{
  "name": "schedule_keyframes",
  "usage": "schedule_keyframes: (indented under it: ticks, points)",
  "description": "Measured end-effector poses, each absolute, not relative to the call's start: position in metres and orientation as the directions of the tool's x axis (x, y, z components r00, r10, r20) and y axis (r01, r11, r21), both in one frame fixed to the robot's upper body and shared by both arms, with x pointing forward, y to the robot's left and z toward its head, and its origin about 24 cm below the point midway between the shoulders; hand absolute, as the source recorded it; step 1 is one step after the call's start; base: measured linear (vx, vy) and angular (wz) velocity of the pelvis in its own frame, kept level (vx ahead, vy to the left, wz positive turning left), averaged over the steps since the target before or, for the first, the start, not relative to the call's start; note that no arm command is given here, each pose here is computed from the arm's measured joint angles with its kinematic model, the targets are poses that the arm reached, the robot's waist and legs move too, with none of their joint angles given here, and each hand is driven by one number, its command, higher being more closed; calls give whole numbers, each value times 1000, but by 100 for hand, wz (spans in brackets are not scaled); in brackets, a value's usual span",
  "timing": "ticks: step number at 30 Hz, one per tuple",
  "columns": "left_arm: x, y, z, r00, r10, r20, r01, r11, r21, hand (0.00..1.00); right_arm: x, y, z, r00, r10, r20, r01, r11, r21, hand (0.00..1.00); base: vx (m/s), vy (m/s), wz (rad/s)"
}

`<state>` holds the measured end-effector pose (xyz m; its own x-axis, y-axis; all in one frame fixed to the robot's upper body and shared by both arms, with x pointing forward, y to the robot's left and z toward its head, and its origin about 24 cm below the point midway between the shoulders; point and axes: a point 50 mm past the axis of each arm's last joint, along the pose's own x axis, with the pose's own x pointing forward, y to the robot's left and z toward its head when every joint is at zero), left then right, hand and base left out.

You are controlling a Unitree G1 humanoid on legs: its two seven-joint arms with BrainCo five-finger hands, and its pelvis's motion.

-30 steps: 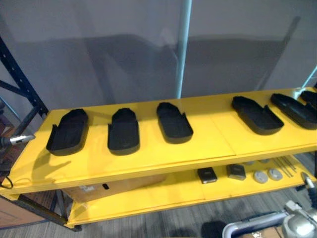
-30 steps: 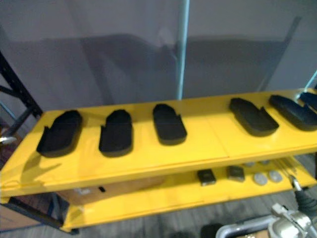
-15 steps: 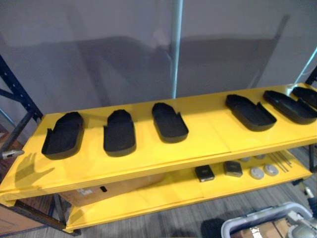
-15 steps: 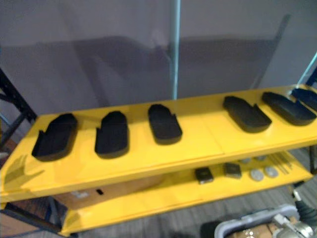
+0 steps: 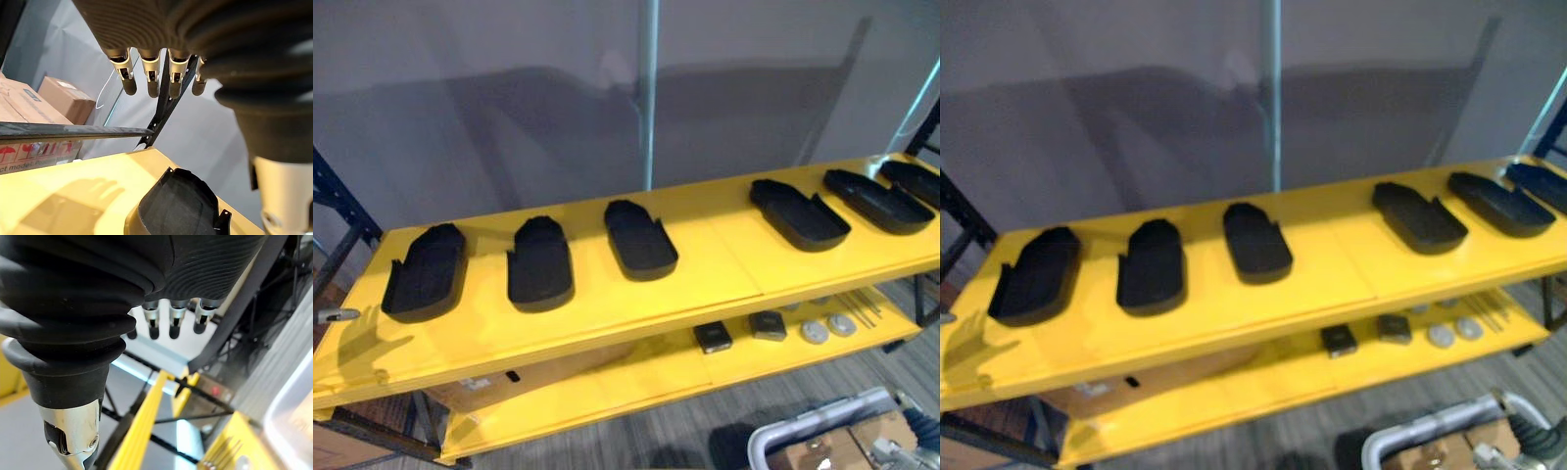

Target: Walk over and take plastic housings, then place them on the shelf

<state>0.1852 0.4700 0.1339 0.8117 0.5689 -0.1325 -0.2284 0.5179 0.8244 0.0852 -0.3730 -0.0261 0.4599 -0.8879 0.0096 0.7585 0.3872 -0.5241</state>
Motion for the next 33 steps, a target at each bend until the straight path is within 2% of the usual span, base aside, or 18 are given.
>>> schedule_keyframes:
  ticks: [4, 8, 22, 33]
  points:
    - [188, 465, 121, 822, 522, -228, -129, 560, 818, 0, 86, -381, -23, 458, -889, 23, 754, 375, -539, 0, 0, 0, 0]
    - [187, 465, 118, 822, 509, -257, -113, 588, 801, 0, 92, -381, -23, 461, -887, 27, 761, 380, -525, 0, 0, 0, 0]
    - [193, 458, 110, 828, 485, -281, -82, 601, 795, 0, 106, -392, -8, 506, -860, 67, 749, 400, -528, 0, -3, 1, -1]
    - [193, 447, 83, 812, 462, -357, -41, 655, 755, 0, 114, -392, 0, 519, -850, 91, 753, 404, -519, 0, 4, 0, -6]
